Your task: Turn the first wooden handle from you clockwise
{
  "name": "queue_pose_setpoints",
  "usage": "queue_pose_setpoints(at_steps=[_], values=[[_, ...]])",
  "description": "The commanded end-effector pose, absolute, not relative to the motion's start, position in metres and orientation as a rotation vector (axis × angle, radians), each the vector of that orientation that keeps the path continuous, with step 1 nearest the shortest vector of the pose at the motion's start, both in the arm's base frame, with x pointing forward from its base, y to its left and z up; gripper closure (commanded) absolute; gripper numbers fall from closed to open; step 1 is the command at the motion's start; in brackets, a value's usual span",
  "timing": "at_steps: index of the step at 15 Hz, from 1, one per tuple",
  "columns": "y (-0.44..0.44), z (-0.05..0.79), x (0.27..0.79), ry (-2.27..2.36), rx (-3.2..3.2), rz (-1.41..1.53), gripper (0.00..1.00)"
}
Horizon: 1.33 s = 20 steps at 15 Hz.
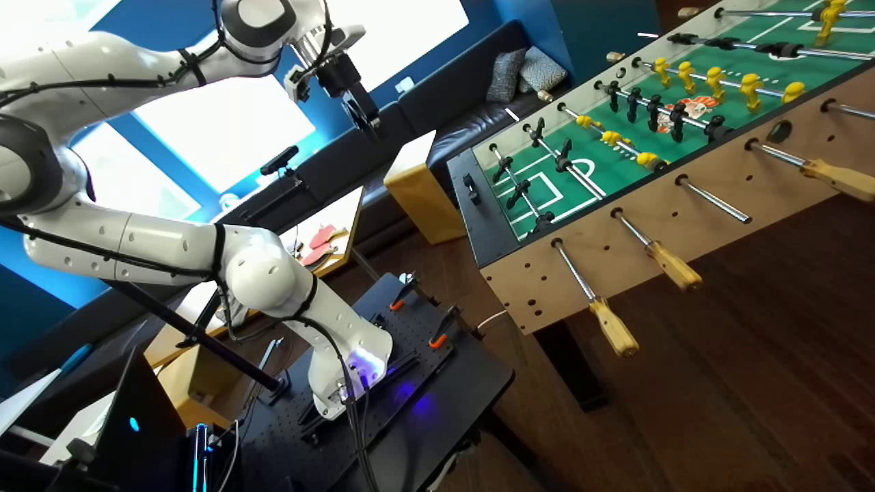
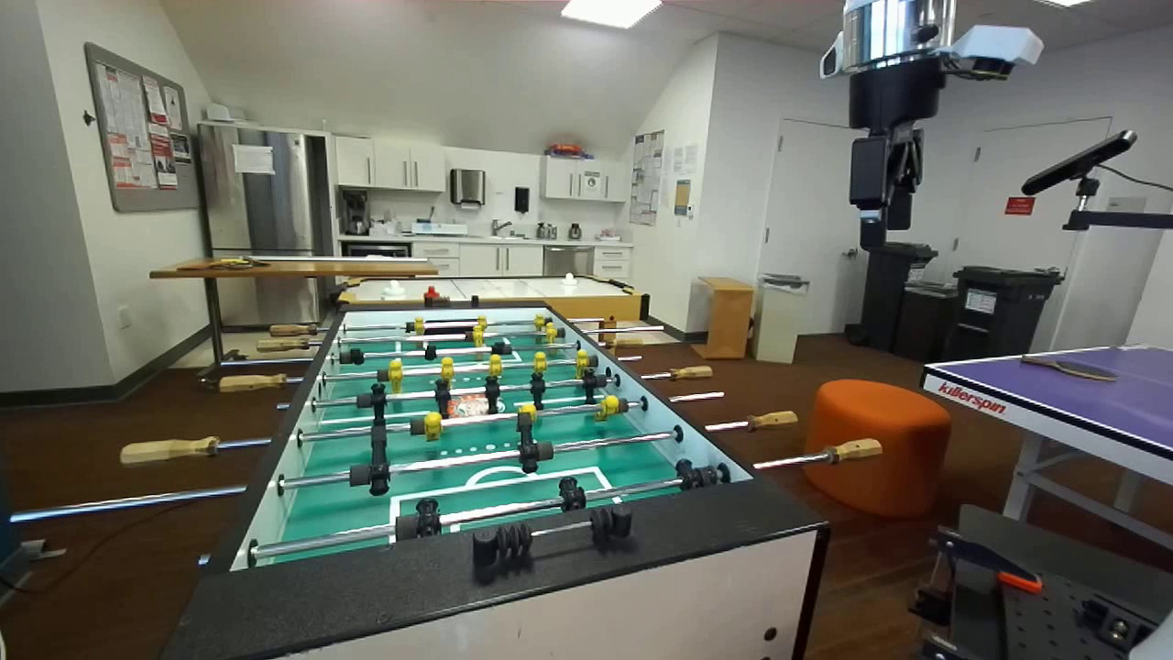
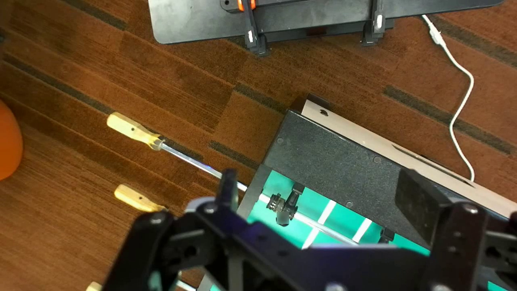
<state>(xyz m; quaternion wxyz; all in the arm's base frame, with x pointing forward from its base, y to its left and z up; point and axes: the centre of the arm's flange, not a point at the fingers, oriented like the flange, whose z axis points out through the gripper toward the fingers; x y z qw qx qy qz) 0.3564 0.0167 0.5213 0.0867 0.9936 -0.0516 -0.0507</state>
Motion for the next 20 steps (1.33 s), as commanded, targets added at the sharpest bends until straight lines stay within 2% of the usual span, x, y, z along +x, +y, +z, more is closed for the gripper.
queue_pose_setpoints(at_steps=[1,11,14,20], values=[[-0.009,0.527,0.367,-0.243,2.989,-0.114,0.00],[-0.209,0.495,0.366,-0.833,3.128,0.023,0.00],[-0.209,0.492,0.353,-0.845,3.106,0.006,0.00],[-0.222,0.483,0.364,-0.883,3.149,-0.055,0.00]])
